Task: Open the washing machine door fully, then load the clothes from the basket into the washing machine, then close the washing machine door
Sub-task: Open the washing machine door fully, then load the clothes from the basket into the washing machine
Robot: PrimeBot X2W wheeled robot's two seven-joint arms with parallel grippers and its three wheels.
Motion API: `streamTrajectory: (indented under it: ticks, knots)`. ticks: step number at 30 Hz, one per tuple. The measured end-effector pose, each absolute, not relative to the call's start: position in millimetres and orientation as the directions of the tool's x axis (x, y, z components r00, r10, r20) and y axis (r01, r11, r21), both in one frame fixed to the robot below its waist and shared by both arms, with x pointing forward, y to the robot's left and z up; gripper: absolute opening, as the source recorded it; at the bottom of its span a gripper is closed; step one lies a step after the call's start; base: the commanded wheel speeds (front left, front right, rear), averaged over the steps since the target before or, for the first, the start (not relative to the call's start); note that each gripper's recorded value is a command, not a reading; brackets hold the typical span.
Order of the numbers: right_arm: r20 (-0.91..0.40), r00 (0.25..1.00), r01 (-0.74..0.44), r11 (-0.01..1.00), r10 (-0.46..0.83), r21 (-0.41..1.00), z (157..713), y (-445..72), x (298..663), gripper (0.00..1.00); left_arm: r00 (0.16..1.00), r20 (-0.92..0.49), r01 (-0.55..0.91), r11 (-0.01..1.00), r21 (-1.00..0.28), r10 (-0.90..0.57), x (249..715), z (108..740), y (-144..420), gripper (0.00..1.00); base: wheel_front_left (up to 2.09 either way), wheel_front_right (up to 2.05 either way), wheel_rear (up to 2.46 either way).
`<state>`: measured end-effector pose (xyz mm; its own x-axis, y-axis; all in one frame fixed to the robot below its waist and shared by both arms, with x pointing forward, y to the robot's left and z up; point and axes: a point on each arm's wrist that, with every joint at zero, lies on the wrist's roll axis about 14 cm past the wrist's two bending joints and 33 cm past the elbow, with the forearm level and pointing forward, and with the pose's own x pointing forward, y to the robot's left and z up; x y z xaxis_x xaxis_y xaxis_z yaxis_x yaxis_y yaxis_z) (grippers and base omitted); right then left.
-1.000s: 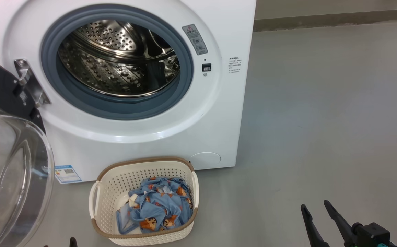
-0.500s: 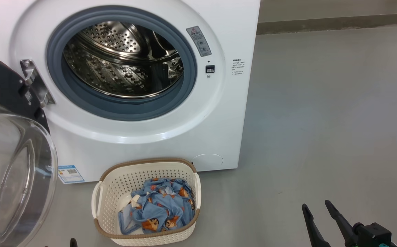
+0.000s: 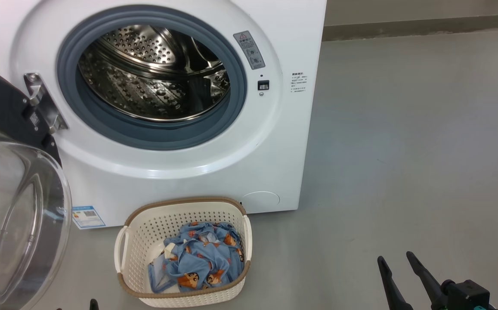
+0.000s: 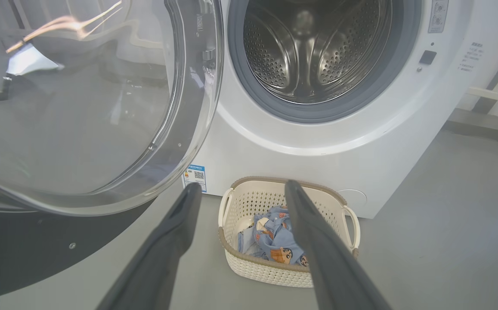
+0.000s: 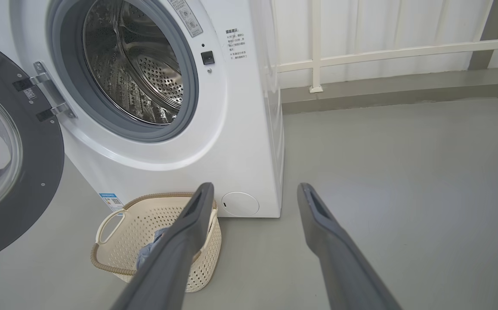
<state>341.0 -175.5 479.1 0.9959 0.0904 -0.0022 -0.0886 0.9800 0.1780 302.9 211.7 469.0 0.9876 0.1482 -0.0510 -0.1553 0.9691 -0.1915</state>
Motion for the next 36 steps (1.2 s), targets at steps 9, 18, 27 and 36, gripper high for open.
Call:
streamTrajectory:
  ticks: [9, 18, 27, 36]
  knots:
    - [-0.009, 0.996, -0.088, 0.979, 0.091, 0.181, 477, -174, 342, 1.00, 0.987, -0.075, -0.153, 0.970, -0.188, 0.141, 301, 461, 211, 1.00, 0.07, -0.07, 0.00]
    - [-0.013, 0.996, -0.082, 0.980, 0.085, 0.181, 476, -176, 340, 1.00, 0.987, -0.087, -0.151, 0.971, -0.185, 0.137, 302, 458, 210, 1.00, 0.96, -0.96, 0.00]
    - [-0.016, 0.997, -0.077, 0.980, 0.081, 0.181, 475, -178, 340, 1.00, 0.986, -0.080, -0.156, 0.974, -0.164, 0.144, 303, 460, 212, 1.00, 1.41, -1.41, 0.00]
    - [-0.018, 0.996, -0.080, 0.980, 0.084, 0.180, 474, -177, 340, 1.00, 0.986, -0.080, -0.157, 0.974, -0.164, 0.145, 303, 460, 212, 1.00, 0.30, -0.30, 0.00]
